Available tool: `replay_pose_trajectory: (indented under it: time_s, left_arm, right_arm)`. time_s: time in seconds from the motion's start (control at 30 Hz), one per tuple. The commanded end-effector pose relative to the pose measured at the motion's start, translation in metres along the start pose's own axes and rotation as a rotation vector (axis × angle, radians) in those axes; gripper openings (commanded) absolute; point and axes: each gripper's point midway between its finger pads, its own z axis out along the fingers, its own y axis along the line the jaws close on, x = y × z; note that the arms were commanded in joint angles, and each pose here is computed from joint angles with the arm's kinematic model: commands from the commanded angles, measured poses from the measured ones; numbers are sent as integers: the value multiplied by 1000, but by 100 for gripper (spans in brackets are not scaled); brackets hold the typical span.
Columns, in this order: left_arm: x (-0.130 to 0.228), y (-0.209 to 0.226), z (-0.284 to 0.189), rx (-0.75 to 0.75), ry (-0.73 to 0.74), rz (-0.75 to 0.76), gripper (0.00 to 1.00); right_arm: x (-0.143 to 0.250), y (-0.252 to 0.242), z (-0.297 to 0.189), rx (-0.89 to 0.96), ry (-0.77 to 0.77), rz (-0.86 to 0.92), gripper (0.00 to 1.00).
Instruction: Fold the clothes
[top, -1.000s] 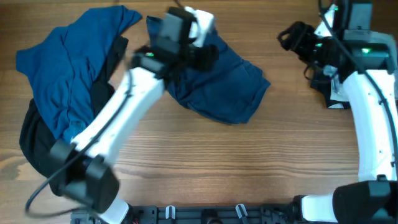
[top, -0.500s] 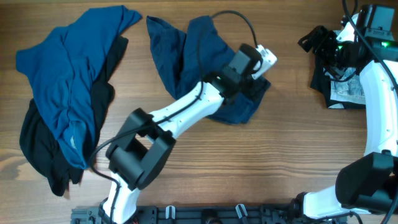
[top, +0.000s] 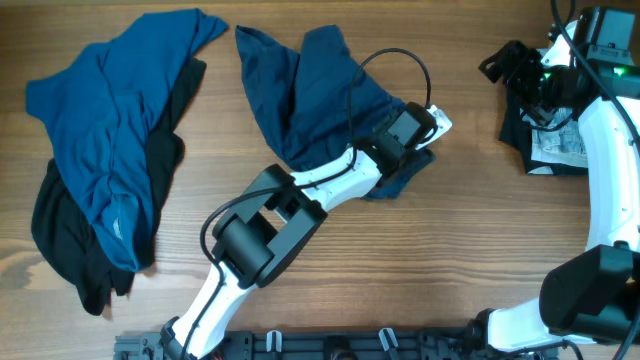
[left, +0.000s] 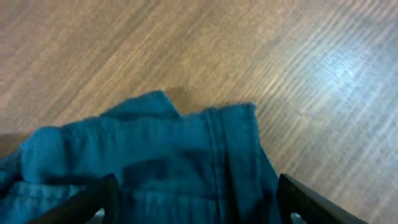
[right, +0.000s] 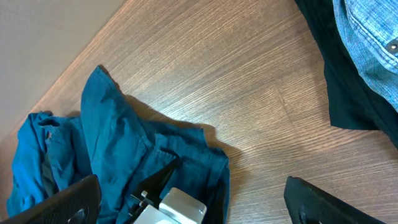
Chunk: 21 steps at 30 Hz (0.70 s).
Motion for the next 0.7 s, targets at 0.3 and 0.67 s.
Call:
replay_pose_trajectory:
  time_s: [0.3, 0.67]
  left_arm:
    - [5, 60, 7, -372, -14, -92, 6]
    - [-90, 133, -155, -609, -190, -248, 4]
  right_arm:
    - [4, -2, 5, -6, 21, -13, 94]
    - [11, 3, 14, -48, 69, -6, 94]
